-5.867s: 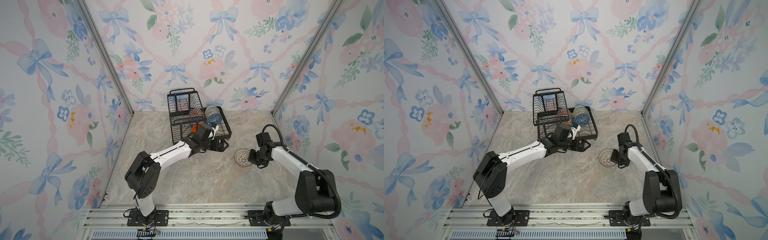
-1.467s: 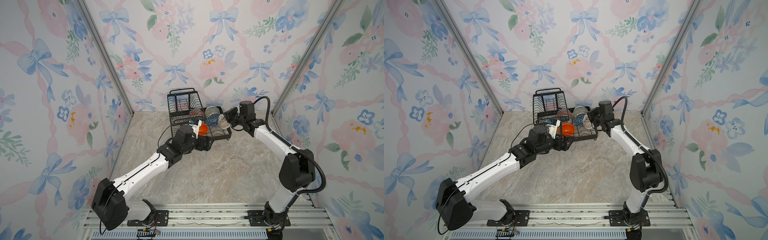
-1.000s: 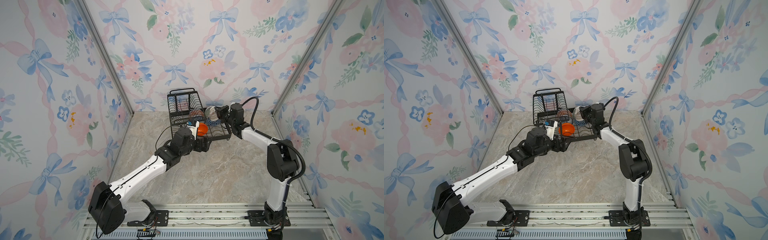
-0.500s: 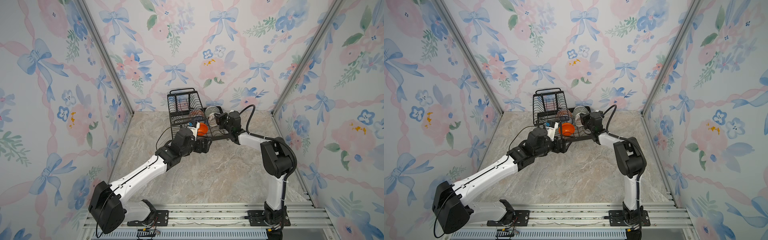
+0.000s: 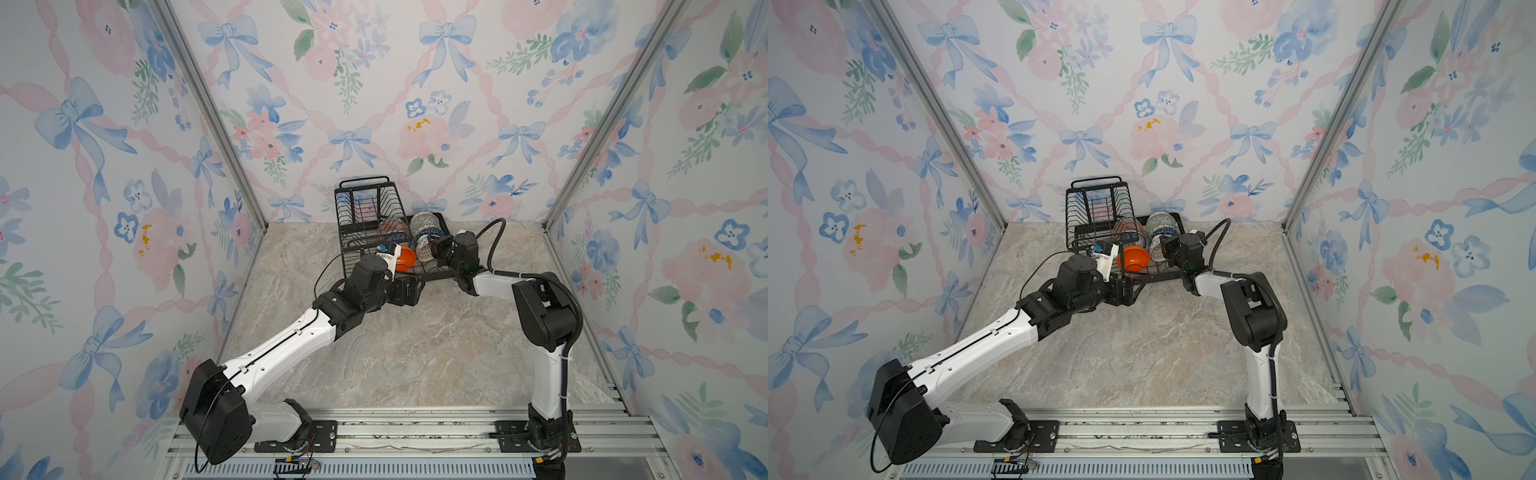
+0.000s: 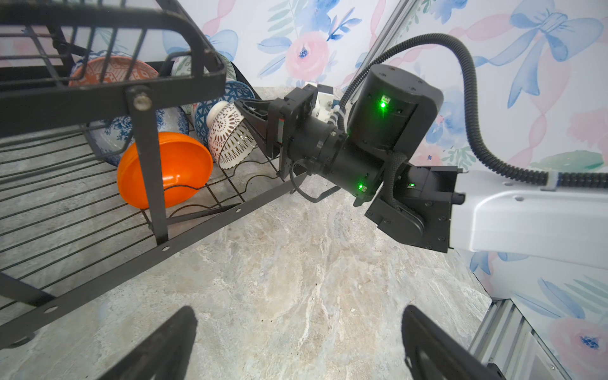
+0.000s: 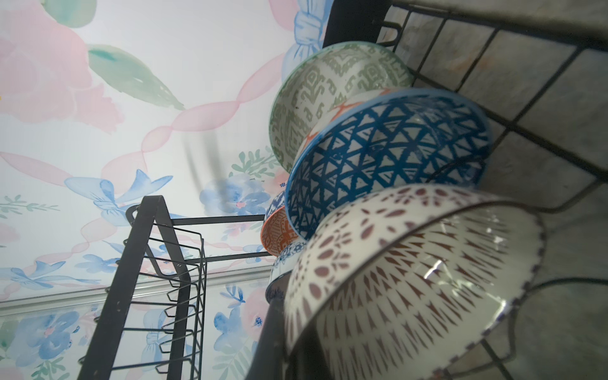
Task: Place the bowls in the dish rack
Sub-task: 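Lower the white maroon-patterned bowl into the rack slot beside the blue-triangle bowl, then open the right gripper to release the white bowl in the rack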
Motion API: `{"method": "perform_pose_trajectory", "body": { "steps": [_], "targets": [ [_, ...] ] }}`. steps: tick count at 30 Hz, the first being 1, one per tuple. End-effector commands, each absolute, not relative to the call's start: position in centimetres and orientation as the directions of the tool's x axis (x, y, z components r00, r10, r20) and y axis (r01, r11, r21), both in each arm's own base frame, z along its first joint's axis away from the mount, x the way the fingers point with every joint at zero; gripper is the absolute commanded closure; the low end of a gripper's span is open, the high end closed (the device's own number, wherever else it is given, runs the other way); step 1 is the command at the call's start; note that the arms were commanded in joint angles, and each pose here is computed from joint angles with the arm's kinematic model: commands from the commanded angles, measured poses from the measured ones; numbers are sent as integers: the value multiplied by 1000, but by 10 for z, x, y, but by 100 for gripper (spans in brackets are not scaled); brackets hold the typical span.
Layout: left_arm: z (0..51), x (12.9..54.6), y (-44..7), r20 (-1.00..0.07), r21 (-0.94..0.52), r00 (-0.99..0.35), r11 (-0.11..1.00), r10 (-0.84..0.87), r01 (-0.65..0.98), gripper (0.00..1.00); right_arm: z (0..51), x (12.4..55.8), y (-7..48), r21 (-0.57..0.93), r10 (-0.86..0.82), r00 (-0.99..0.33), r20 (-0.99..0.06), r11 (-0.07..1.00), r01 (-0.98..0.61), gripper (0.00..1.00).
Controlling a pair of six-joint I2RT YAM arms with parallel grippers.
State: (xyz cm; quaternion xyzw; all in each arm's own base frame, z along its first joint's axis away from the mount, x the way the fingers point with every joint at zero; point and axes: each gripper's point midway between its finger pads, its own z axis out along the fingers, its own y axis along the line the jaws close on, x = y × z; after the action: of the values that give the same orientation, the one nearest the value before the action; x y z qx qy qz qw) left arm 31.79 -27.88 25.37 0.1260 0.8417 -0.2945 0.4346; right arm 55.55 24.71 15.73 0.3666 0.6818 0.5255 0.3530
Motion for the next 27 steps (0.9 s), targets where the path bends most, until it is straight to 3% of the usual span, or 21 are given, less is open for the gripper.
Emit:
{"method": "perform_pose_trajectory", "body": {
  "steps": [1,23,27],
  "targets": [
    [258,316,-281,-811,-375,-585,791,-26,484,2,161,560,246,987,886,-455,-92,140,73,100],
    [255,316,-281,-812,-361,-584,791,-7,494,2,130,539,233,969,904,-425,-49,146,201,100],
    [256,316,-280,-815,-356,-580,792,-4,496,2,131,539,236,964,900,-433,-49,156,215,89]
  ]
}}
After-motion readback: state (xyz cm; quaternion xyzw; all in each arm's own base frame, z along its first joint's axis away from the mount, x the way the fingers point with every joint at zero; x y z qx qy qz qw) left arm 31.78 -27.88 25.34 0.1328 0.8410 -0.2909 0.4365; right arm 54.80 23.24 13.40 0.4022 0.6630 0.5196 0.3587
